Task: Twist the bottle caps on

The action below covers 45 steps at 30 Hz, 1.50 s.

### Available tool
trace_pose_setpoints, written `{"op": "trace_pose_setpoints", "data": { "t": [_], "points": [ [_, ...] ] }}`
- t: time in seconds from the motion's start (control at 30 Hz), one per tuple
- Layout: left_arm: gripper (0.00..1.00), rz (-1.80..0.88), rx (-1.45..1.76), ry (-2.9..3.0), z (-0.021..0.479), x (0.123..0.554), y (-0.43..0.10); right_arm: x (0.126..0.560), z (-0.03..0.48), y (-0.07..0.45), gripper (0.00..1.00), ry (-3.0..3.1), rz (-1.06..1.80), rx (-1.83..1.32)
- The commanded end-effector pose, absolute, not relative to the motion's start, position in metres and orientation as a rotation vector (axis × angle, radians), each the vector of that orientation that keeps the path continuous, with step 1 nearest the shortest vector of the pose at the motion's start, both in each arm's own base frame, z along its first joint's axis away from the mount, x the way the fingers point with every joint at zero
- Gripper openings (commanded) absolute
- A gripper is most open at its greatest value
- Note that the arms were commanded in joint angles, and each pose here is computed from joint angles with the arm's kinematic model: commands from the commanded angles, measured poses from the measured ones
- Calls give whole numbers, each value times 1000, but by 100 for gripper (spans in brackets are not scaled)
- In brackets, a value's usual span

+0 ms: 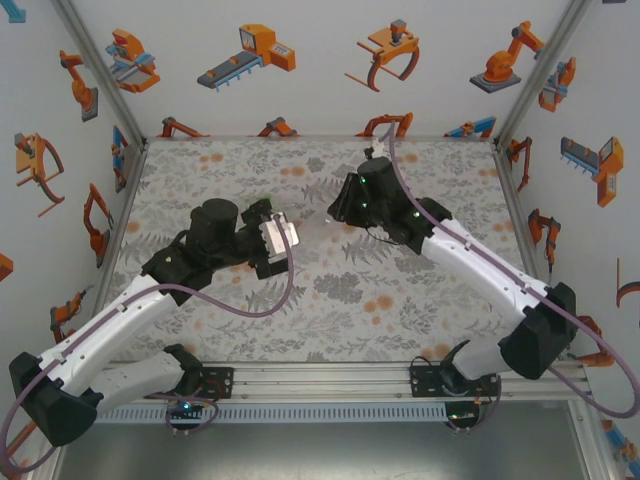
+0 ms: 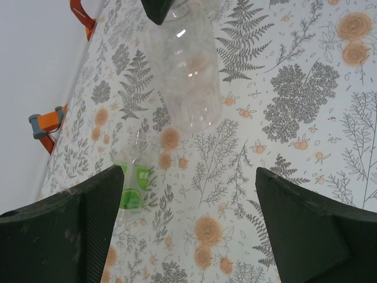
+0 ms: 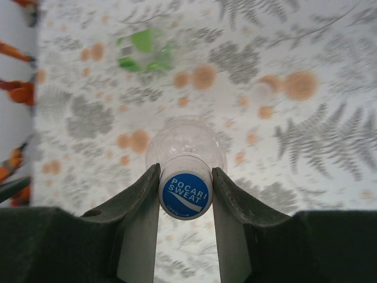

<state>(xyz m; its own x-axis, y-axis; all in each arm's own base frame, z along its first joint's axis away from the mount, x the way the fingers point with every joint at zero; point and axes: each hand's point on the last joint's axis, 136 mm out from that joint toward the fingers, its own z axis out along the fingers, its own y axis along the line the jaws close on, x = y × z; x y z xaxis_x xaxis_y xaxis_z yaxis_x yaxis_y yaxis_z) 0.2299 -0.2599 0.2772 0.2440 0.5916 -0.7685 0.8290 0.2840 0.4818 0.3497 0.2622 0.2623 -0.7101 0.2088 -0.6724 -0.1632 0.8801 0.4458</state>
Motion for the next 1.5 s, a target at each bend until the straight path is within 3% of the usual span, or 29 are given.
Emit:
{"op": "trace_pose_setpoints", "data": {
  "t": [0.0, 0.33, 0.6, 0.67, 0.83, 1.03, 1.2, 1.47],
  "points": [
    [85, -279, 1328, 1476, 283, 240, -257, 371, 252, 243, 10, 2298, 373, -112],
    [84, -334, 1102, 1619, 297, 276, -240, 444, 217, 228, 5, 2329, 153, -136],
    [81, -341, 1044, 1696, 298, 284, -237, 466, 198, 234, 6, 2358, 141, -165],
    [81, -345, 1027, 1719, 298, 286, -236, 467, 193, 235, 10, 2375, 134, -175],
    [81, -353, 1025, 1768, 295, 289, -238, 463, 184, 236, 31, 2416, 133, -188],
    [81, -352, 1056, 1771, 289, 288, -238, 464, 196, 237, 45, 2398, 144, -193],
    [83, -360, 1088, 1782, 280, 288, -241, 461, 226, 234, 51, 2357, 144, -210],
    [86, -411, 1113, 1877, 249, 315, -238, 435, 283, 223, 52, 2269, 215, -201]
  ]
}}
